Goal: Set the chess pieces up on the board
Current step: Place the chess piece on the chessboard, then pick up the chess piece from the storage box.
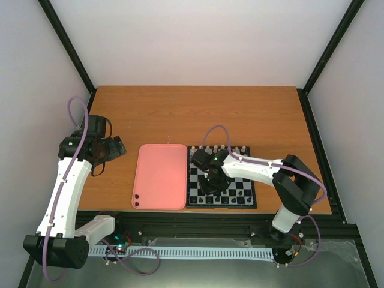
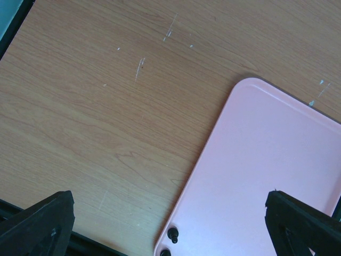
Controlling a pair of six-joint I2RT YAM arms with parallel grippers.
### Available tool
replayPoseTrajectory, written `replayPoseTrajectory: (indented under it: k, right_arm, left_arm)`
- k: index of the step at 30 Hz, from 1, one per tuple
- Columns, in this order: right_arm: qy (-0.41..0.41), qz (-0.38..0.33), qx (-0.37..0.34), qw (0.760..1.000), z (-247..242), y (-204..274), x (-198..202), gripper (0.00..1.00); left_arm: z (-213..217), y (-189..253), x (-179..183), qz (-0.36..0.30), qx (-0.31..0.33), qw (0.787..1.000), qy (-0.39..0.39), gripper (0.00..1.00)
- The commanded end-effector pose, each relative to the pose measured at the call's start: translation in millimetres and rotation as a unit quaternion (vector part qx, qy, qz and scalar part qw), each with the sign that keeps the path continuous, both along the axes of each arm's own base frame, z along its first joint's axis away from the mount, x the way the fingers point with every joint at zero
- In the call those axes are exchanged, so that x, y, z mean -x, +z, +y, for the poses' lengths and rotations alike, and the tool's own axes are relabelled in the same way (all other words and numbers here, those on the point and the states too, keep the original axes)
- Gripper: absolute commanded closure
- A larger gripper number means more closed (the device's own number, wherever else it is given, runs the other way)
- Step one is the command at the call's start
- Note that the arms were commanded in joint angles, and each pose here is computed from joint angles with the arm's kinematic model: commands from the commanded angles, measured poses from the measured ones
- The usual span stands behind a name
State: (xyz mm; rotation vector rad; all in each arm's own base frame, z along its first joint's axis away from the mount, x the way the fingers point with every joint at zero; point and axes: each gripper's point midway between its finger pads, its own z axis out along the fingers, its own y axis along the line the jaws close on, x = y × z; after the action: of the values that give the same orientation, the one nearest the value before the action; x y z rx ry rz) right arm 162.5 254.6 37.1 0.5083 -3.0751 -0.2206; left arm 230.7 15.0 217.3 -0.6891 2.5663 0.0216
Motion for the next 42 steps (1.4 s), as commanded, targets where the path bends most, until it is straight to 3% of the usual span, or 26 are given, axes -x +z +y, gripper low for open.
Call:
replayPoseTrajectory:
  k: [1, 6, 12, 20, 29, 35, 42]
  right_arm:
    - [0.001, -0.016, -0.006, 1.000, 3.9, 7.8, -9.0, 0.74]
    - [0.007, -0.046, -0.015, 0.999, 11.9, 33.8, -22.6, 0.61]
    - [0.017, -0.066, -0.031, 0.997, 26.0, 56.3, -34.4, 0.56]
    - [0.077, -0.083, -0.128, 0.985, 129.8, 83.6, -42.6, 0.53]
    - [0.171, -0.039, -0.180, 0.968, 250.7, 58.5, -6.5, 0.51]
    - [0.207, -0.004, -0.199, 0.958, 280.8, 44.1, 17.7, 0.51]
    - [0.215, 0.014, -0.202, 0.955, 295.0, 25.7, 19.1, 0.53]
  left_arm:
    - [-0.1, 6.6, -1.4, -0.014, 0.002, 1.000, -0.002, 0.00]
    - [0.0, 10.2, -2.4, -0.018, 0.002, 1.000, -0.002, 0.00]
    - [-2.0, 12.8, -3.7, -0.021, 0.008, 1.000, -0.003, 0.00]
    - [-4.0, 23.3, -4.1, -0.036, 0.017, 0.999, 0.002, 0.00]
    - [-1.3, 32.0, 0.1, -0.042, 0.013, 0.999, 0.008, 0.00]
    - [-0.4, 34.0, 4.4, -0.047, 0.014, 0.999, 0.013, 0.00]
    - [-2.4, 33.0, 4.8, -0.045, 0.018, 0.999, 0.009, 0.00]
